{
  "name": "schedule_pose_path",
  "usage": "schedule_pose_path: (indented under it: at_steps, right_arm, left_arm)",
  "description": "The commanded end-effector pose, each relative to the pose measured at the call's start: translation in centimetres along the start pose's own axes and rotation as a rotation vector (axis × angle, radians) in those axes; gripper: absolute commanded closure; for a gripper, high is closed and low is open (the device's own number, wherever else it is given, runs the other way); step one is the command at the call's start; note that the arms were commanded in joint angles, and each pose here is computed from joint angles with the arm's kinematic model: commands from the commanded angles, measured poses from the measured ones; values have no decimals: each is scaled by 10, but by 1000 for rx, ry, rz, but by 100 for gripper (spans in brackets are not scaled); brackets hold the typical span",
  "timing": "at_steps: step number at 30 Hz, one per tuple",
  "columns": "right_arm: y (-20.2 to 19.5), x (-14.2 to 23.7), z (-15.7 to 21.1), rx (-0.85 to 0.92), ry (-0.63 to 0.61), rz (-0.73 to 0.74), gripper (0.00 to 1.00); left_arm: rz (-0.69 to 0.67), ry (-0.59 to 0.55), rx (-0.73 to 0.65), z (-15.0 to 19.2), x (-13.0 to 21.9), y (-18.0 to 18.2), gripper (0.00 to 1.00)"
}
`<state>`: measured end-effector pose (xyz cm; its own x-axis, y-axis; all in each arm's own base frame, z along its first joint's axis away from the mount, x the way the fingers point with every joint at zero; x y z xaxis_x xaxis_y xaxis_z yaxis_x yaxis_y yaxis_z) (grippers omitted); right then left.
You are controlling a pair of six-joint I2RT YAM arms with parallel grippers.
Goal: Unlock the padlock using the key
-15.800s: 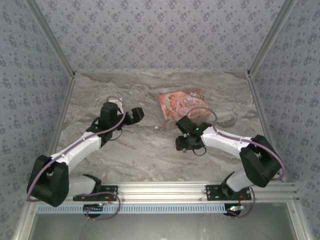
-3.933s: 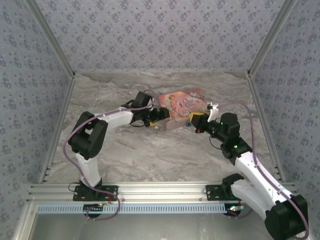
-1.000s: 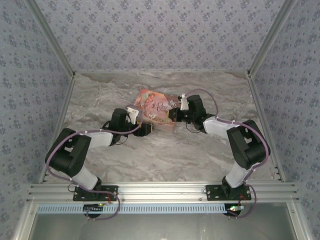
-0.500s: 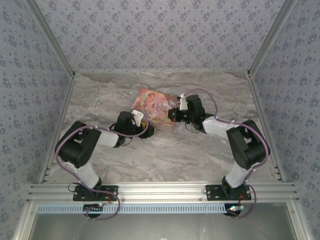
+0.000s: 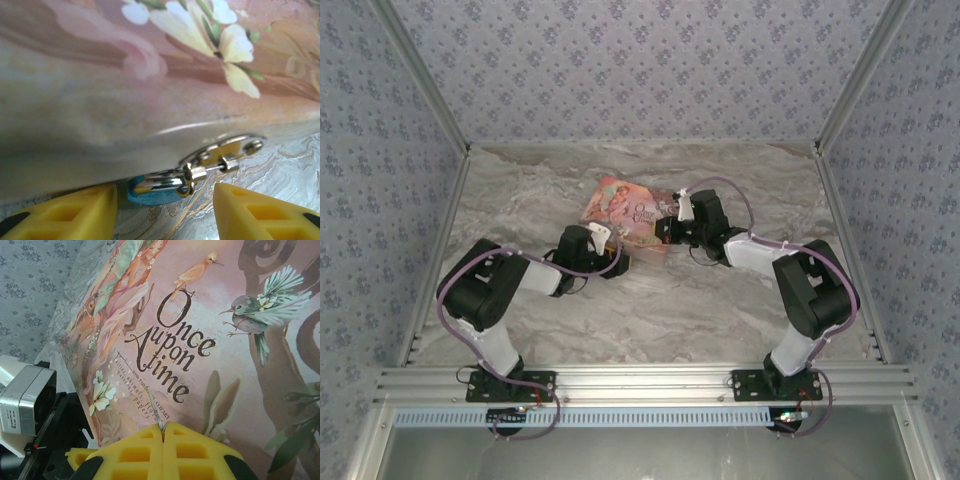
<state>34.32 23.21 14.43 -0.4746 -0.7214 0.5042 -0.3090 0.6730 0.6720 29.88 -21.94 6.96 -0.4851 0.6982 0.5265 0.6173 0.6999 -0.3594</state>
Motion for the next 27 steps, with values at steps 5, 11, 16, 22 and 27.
schedule_pose_path:
  at_steps: [5, 11, 16, 22, 27]
  right_arm:
    - [-13, -9, 30, -35, 124, 58, 100]
    - [-10, -8, 28, -24, 110, 50, 100]
    - [1, -1, 14, 19, 56, 31, 100]
    - [24, 11, -11, 100, -19, -7, 100]
    - [36, 26, -19, 162, -78, -22, 100]
  left_arm:
    - [14, -26, -12, -11, -5, -4, 53]
    - [14, -31, -7, -16, -3, -6, 61]
    - [1, -42, 10, -21, 1, -7, 65]
    - [-23, -40, 60, -25, 6, -7, 68]
    - [-17, -38, 104, -28, 8, -10, 68]
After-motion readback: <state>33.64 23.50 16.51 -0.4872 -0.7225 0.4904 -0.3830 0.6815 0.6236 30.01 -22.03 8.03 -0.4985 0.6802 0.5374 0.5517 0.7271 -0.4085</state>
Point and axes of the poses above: each hand's point on the last joint's axis, 136 mm out from that joint toward the fingers, its own x axis back along the fingers, its own y axis along the line the jaws close on, z = x × y, the point moved 6 cm from there along x, back along the fingers, and after that the axes turned 5 degrees about -x, right-handed, at the moved point
